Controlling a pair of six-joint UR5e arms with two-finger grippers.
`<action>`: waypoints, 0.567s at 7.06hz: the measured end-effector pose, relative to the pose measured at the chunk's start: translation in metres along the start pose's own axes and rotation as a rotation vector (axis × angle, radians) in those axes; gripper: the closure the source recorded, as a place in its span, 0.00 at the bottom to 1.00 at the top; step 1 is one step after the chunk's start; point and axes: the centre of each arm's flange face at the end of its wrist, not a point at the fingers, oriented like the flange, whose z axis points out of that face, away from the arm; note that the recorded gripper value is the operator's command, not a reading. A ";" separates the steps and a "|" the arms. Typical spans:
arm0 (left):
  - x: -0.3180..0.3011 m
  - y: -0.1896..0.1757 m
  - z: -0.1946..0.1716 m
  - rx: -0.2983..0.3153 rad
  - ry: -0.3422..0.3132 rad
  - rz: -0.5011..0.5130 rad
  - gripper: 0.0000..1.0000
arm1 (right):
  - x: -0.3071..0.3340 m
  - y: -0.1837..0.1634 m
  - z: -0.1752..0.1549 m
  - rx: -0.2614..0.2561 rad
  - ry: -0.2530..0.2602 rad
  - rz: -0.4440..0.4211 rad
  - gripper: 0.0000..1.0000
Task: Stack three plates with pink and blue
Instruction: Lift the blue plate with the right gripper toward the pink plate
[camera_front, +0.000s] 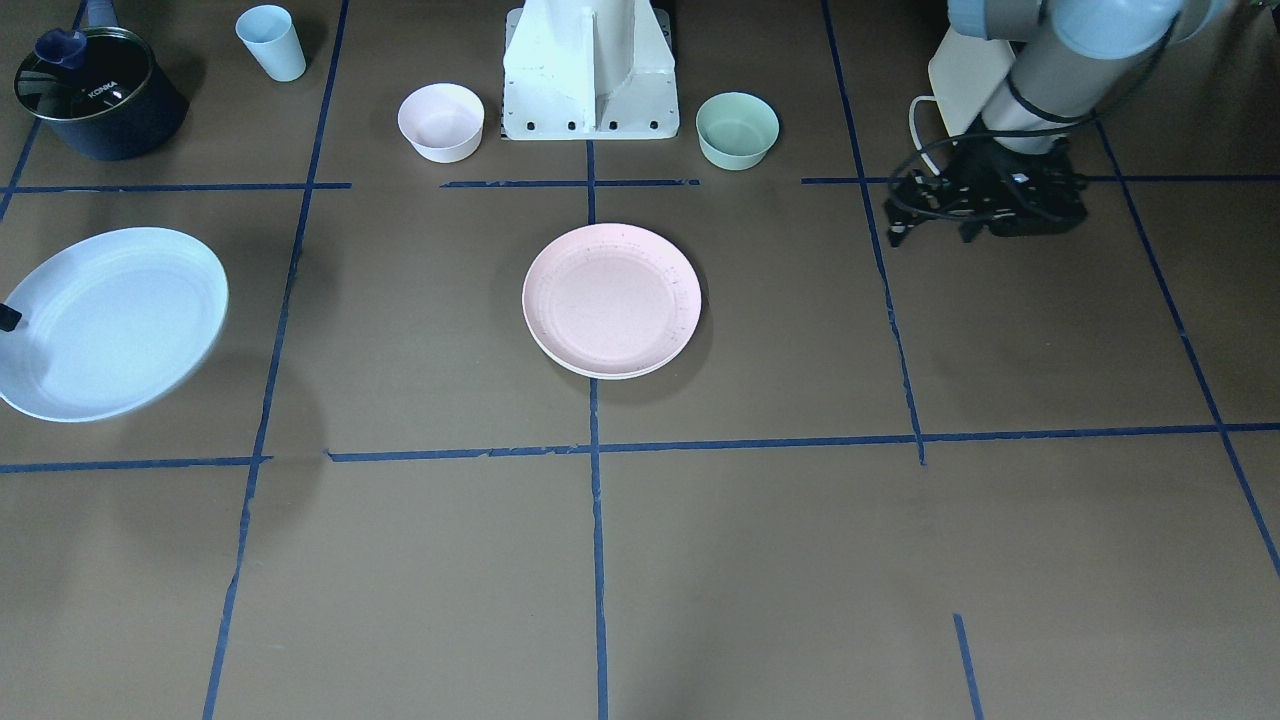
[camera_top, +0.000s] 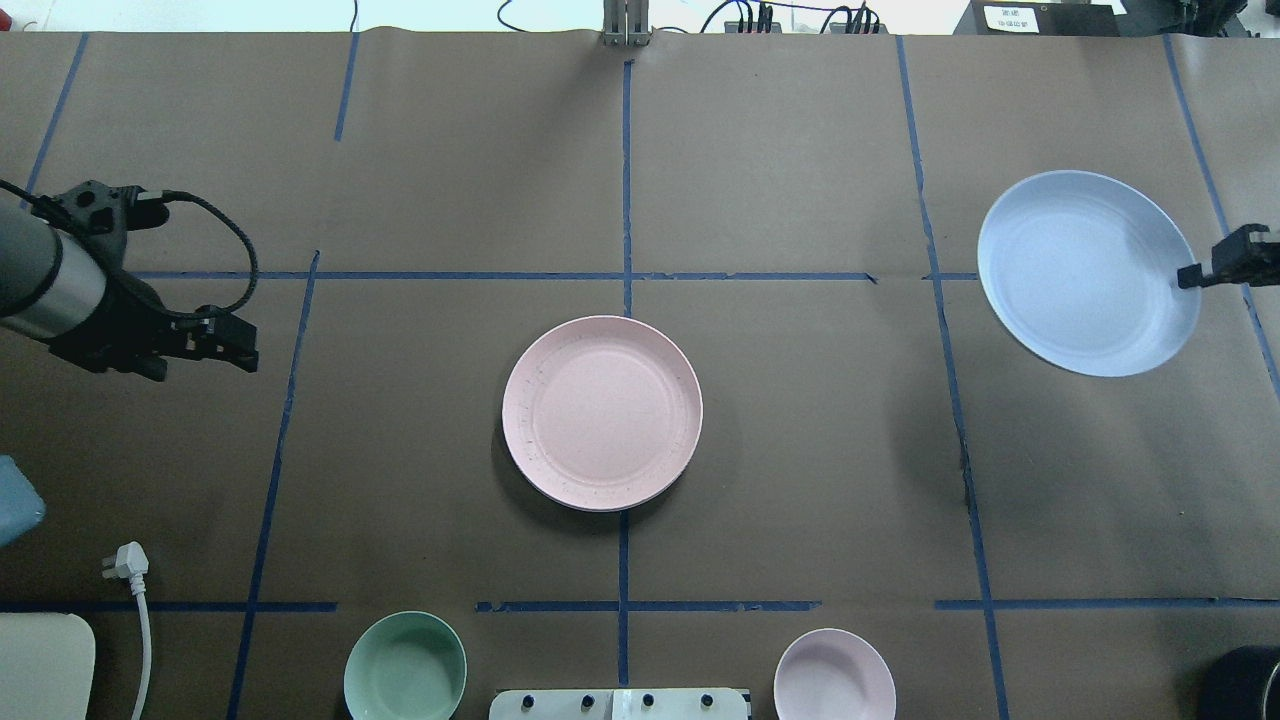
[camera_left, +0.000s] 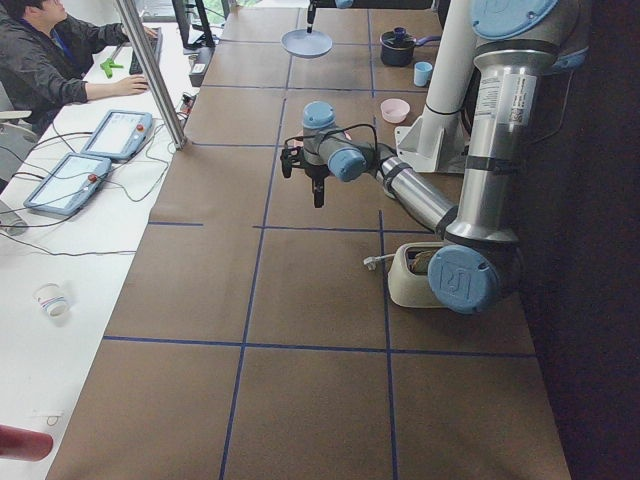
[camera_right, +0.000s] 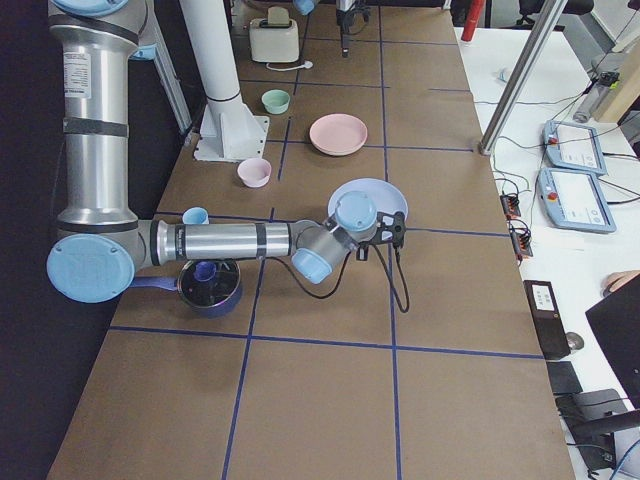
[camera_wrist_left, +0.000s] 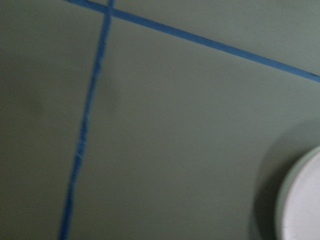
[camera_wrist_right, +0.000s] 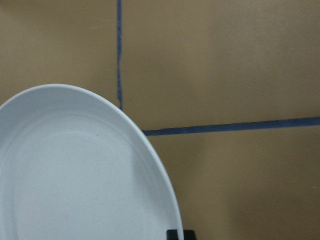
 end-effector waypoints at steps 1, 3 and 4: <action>-0.042 -0.011 -0.010 -0.004 -0.027 0.058 0.00 | -0.049 -0.012 0.008 -0.001 -0.038 0.028 1.00; -0.122 -0.038 -0.025 -0.015 -0.059 0.138 0.00 | -0.138 -0.011 0.047 -0.007 -0.076 0.071 1.00; -0.154 -0.049 -0.027 -0.021 -0.065 0.159 0.00 | -0.183 0.009 0.077 -0.002 -0.075 0.083 1.00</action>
